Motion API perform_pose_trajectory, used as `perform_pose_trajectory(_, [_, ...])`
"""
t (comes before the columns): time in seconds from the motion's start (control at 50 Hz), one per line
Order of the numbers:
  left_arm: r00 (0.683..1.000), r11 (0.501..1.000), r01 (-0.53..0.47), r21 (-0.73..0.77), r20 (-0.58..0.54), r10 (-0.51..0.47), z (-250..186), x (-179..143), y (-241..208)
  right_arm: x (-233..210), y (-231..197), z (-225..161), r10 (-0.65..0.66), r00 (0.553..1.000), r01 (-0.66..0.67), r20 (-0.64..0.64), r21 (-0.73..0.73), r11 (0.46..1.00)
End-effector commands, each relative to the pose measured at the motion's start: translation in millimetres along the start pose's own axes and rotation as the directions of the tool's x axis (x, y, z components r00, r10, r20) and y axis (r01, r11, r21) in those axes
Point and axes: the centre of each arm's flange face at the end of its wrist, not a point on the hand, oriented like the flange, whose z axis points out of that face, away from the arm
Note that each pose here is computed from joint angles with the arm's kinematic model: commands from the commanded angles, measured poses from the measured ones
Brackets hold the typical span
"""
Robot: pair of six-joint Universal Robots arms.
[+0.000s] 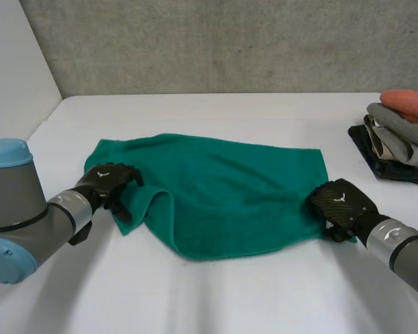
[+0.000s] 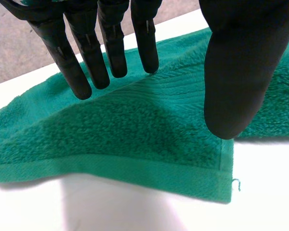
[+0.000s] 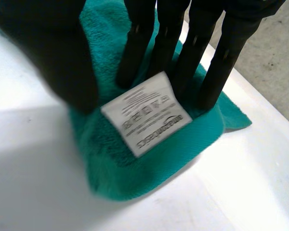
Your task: Fold the laundry.
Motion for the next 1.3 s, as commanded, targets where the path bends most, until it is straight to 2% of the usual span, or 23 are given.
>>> perform_pose_trajectory(0.02, [1.0, 1.0, 0.006, 0.001, -0.003, -0.006, 0.7, 9.2, -0.9, 3.6, -2.9, 4.4, -0.008, 1.0, 0.008, -0.019, 0.015, 1.0])
perform_pose_trajectory(0.3, [1.0, 0.999, -0.018, -0.029, -0.025, 0.017, 7.8, 30.1, 7.8, 8.9, -9.3, -0.8, 0.026, 0.999, -0.026, -0.033, -0.002, 1.0])
perform_pose_trajectory(0.5, [0.989, 0.995, -0.087, 0.044, 0.121, 0.081, 23.9, 12.3, 5.9, 9.9, -9.2, -2.6, 0.053, 0.998, -0.053, -0.018, -0.034, 0.998])
perform_pose_trajectory(0.62, [0.977, 0.986, -0.16, 0.049, 0.153, 0.151, 24.8, 5.4, 4.1, 12.7, -9.3, -2.8, 0.054, 0.998, -0.055, -0.024, -0.038, 0.998])
perform_pose_trajectory(0.86, [0.958, 0.98, -0.177, 0.094, 0.246, 0.15, -22.0, -17.6, -27.5, 16.8, -29.0, -15.5, 0.056, 0.998, -0.057, -0.005, -0.079, 0.995])
perform_pose_trajectory(0.96, [0.954, 0.987, -0.16, -0.007, 0.257, 0.156, -39.1, -32.7, -22.4, 27.4, -47.4, -27.3, 0.038, 0.999, -0.039, -0.021, -0.083, 0.996])
perform_pose_trajectory(1.02, [0.959, 0.988, -0.152, -0.014, 0.241, 0.151, -65.8, -32.8, -39.7, 40.3, -68.7, -43.7, 0.001, 0.998, -0.006, -0.055, -0.092, 0.996])
perform_pose_trajectory(1.16, [0.971, 0.976, -0.145, 0.161, 0.213, 0.109, -123.3, -32.2, -96.2, 65.6, -126.4, -85.7, -0.077, 0.984, 0.077, -0.161, -0.005, 0.997])
perform_pose_trajectory(1.24, [0.973, 0.965, -0.105, 0.238, 0.227, 0.049, -136.6, -38.6, -112.7, 64.1, -140.3, -95.5, -0.076, 0.982, 0.08, -0.171, 0.02, 0.997])
perform_pose_trajectory(1.3, [0.973, 0.976, -0.068, 0.208, 0.23, 0.018, -130.4, -45.5, -107.4, 64.5, -133.7, -91.2, -0.066, 0.986, 0.066, -0.151, -0.008, 0.998])
